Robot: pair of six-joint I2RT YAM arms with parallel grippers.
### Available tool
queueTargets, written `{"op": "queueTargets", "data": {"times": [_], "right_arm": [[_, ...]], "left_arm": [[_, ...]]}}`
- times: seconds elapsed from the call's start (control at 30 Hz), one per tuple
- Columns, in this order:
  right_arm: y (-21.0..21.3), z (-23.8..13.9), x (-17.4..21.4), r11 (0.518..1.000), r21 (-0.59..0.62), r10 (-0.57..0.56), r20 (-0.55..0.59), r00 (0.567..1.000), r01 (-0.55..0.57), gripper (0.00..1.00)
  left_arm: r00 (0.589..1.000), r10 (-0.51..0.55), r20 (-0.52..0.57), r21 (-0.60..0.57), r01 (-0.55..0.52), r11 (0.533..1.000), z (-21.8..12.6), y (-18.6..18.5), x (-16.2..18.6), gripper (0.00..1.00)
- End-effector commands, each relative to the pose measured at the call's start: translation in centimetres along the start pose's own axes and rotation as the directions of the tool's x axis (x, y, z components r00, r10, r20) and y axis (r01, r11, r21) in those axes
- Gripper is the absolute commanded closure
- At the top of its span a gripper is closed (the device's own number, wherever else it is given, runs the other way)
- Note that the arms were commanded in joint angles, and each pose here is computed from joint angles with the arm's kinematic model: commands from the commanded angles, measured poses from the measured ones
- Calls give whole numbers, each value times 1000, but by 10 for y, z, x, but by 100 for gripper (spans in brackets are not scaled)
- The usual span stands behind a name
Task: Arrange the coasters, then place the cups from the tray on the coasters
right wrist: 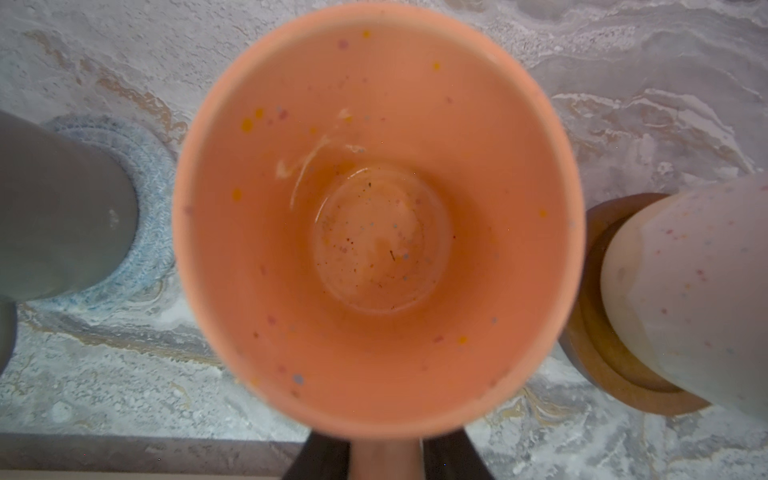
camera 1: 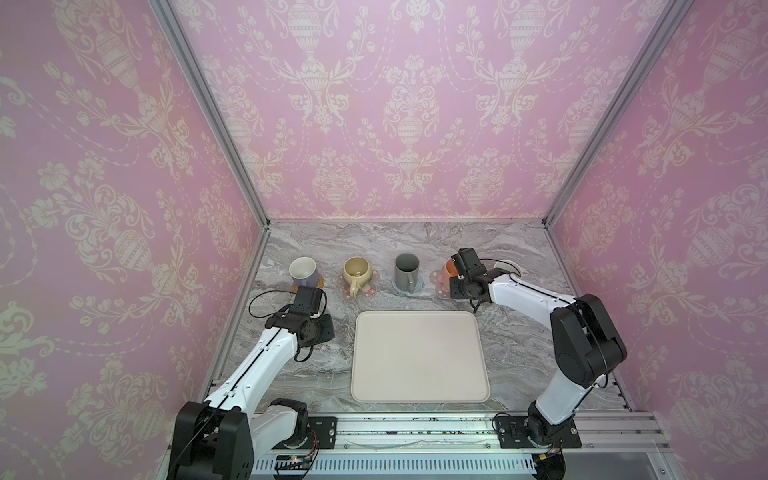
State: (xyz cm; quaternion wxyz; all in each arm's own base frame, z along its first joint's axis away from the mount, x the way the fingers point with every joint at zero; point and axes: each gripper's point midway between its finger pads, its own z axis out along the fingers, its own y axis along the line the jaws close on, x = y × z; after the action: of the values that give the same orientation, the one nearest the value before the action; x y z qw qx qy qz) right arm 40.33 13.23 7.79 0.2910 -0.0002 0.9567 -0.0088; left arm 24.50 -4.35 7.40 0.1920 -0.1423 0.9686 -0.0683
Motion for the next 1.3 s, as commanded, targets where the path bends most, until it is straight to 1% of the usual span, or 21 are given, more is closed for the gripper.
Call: {"op": "queueTargets", "data": {"times": [0.0, 0.17, 0.43, 0.63, 0.77, 0.9, 1.0, 1.13, 1.27], "right_arm": [[5, -3, -20, 998, -26, 50, 53, 997, -49, 64], [7, -8, -17, 997, -49, 62, 45, 997, -60, 58], [0, -29, -12, 997, -57, 58, 61, 996, -54, 56], [-14, -51, -6, 999, -31, 26, 87, 996, -23, 53], [-26, -63, -1, 1000, -10, -7, 106, 994, 8, 49], [-38, -62, 9, 999, -22, -26, 83, 996, 28, 45], [-46, -60, 15, 998, -63, -21, 73, 997, 26, 45], [-53, -59, 23, 992, -121, -12, 112, 994, 25, 44], [-56, -62, 28, 986, -161, -20, 190, 982, 51, 43]], "left_arm": [[1000, -5, -7, 1, 5, 1000, 2, -1, 3, 65], [1000, -5, -5, 0, 5, 1000, 2, -1, 2, 65], [1000, 2, 11, -3, -2, 1000, 1, -2, -3, 64], [999, 26, 41, -21, -25, 999, 0, -2, -15, 62], [995, 67, 77, -28, -65, 998, 2, -5, -28, 62], [987, 81, 137, -28, -77, 997, 8, -8, -42, 58], [974, 98, 202, -31, -94, 995, 8, -11, -57, 54], [940, 127, 316, -66, -112, 992, 7, -7, -76, 50], [899, 149, 412, -119, -109, 987, 2, 3, -86, 42]]}}
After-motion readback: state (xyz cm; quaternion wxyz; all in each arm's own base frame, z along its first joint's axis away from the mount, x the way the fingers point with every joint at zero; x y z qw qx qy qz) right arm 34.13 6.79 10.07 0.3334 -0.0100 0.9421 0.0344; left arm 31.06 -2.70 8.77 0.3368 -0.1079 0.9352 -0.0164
